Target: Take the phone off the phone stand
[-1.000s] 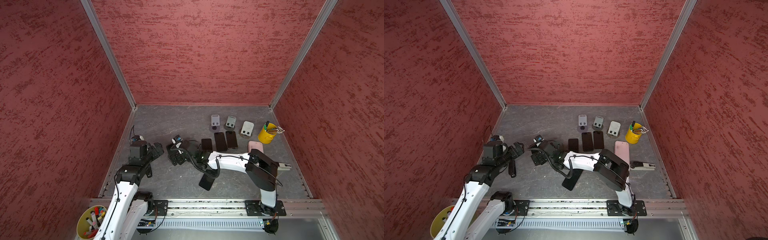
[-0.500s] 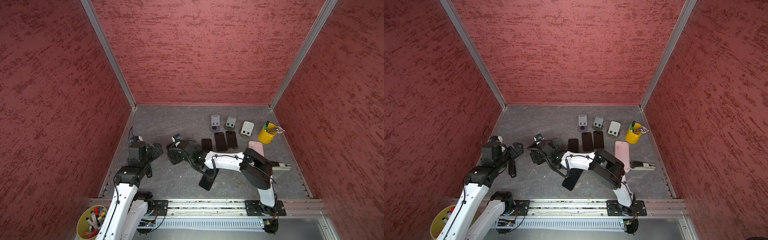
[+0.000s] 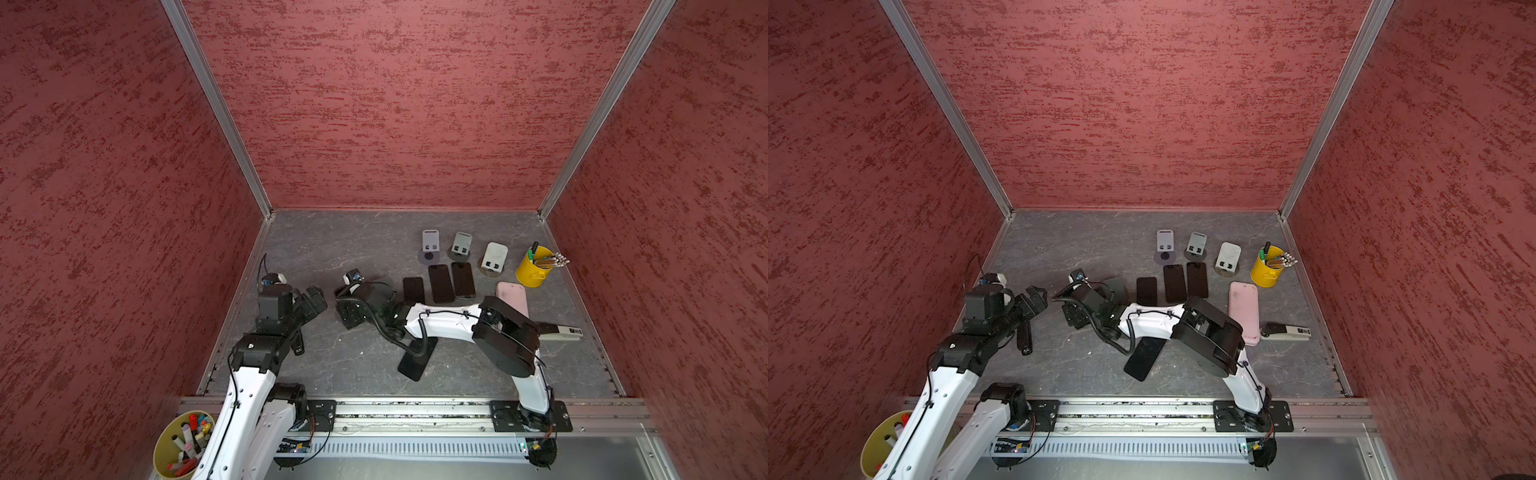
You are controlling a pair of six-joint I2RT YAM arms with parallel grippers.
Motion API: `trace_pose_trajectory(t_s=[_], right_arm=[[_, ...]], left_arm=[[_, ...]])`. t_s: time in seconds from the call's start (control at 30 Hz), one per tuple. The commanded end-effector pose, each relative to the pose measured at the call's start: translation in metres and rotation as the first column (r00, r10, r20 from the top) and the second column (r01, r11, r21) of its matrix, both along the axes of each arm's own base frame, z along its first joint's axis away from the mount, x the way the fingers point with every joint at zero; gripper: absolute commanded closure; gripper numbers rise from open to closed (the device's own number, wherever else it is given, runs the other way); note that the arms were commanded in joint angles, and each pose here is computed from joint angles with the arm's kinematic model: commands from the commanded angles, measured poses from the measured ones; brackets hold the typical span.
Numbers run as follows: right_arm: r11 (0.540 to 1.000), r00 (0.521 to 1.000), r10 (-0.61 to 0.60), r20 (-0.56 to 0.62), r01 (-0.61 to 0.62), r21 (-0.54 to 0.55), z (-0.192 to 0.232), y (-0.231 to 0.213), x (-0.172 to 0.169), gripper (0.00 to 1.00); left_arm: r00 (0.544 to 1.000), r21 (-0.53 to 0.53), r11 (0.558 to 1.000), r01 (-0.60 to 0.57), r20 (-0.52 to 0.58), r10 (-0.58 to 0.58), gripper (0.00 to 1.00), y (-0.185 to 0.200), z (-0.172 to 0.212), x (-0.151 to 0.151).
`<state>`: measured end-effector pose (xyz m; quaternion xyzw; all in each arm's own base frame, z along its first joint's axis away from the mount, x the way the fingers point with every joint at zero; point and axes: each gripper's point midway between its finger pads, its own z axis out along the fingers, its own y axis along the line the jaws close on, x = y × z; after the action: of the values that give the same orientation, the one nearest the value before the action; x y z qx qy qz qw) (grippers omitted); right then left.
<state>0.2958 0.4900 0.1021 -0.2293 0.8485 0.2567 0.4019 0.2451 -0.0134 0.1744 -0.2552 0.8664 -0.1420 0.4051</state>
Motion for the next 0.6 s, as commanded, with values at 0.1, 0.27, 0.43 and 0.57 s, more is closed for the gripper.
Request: trace_pose_trajectory(t_s=[0.1, 0.27, 0.43, 0.57], right_arm=[[0.999, 0.999, -0.028, 0.035, 0.027, 0.032, 0.011, 0.007, 0.005, 0.32], [0.999, 0.999, -0.022, 0.041, 0.020, 0.034, 0.013, 0.007, 0.004, 0.41], [0.999, 0.998, -0.011, 0.058, 0.008, 0.043, 0.020, 0.008, 0.003, 0.44], [0.998, 0.997, 0.008, 0.081, -0.013, 0.060, 0.029, 0.008, 0.000, 0.45]], left_arm=[[1.000, 0.006, 1.000, -0.005, 0.025, 0.005, 0.00, 0.003, 0.002, 0.001], [1.000, 0.005, 1.000, -0.005, 0.025, 0.005, 0.00, 0.003, 0.002, 0.001], [1.000, 0.006, 1.000, -0.003, 0.027, 0.003, 0.00, 0.002, 0.002, 0.002], [1.000, 0.006, 1.000, -0.004, 0.023, 0.003, 0.00, 0.003, 0.001, 0.001]])
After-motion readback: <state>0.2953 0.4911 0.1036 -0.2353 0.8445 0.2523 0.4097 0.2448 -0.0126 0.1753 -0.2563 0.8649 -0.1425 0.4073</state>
